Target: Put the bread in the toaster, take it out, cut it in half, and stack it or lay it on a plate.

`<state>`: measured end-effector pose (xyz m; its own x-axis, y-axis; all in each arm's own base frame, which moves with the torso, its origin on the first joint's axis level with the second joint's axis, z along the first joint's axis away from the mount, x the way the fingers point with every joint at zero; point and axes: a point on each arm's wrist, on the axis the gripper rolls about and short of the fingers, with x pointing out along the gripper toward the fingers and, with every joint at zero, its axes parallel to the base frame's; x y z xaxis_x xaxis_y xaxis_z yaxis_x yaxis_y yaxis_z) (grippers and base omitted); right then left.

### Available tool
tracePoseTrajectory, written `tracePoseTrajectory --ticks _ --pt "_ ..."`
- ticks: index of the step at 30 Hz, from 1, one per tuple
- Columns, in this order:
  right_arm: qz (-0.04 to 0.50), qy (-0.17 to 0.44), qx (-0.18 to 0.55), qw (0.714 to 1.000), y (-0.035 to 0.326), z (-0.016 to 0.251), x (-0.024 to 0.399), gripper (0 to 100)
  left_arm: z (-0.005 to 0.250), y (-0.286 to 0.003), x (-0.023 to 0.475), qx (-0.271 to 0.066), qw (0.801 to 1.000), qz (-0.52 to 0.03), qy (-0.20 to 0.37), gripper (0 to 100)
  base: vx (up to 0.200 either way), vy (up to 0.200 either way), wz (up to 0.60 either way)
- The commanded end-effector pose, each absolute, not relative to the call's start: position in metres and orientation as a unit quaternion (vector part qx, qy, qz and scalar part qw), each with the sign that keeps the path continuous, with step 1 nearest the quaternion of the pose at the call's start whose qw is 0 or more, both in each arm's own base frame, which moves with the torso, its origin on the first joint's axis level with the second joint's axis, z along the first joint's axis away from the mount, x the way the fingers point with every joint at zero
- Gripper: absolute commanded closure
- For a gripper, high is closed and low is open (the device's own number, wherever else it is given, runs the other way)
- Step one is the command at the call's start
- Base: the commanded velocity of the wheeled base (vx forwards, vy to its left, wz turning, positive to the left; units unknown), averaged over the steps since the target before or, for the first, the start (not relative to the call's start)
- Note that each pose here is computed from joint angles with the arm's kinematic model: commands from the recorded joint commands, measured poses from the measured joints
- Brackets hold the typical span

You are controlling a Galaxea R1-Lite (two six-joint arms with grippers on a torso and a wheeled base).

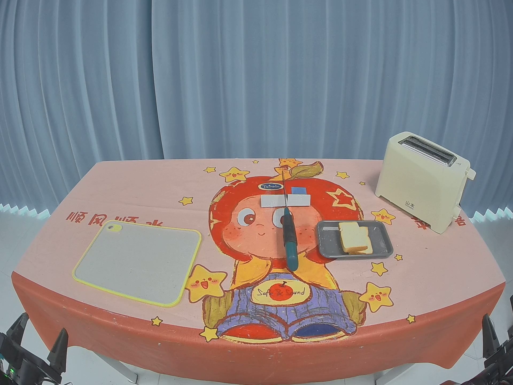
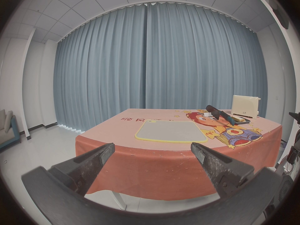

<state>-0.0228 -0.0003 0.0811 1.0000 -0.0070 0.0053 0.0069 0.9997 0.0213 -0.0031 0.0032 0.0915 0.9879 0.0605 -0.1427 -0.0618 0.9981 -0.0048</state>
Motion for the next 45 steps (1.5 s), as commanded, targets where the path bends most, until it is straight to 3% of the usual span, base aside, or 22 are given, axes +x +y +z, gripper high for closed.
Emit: tracePoseTrajectory --ticks 1,11,29,35,45 --pt "-0.003 -0.002 0.011 1.000 0.000 0.076 -0.023 0 0.086 0.003 -0.005 -0.004 0.997 0.031 0.070 0 0.000 0.000 0.00" --pt "-0.003 -0.002 0.011 1.000 0.000 0.076 -0.023 0 0.080 0.002 -0.008 -0.006 0.997 -0.004 0.081 0 0.000 0.000 0.00" --pt "-0.003 -0.002 0.011 1.000 0.000 0.076 -0.023 0 0.079 0.001 -0.009 0.001 0.996 -0.016 0.084 0 0.000 0.000 0.00" --pt "-0.003 -0.002 0.011 1.000 0.000 0.076 -0.023 0 0.078 0.002 -0.016 -0.003 0.999 -0.021 0.041 0 0.000 0.000 0.00" --pt "-0.003 -0.002 0.011 1.000 0.000 0.076 -0.023 0 0.078 0.002 -0.016 -0.004 0.999 -0.017 0.036 0 0.000 0.000 0.00"
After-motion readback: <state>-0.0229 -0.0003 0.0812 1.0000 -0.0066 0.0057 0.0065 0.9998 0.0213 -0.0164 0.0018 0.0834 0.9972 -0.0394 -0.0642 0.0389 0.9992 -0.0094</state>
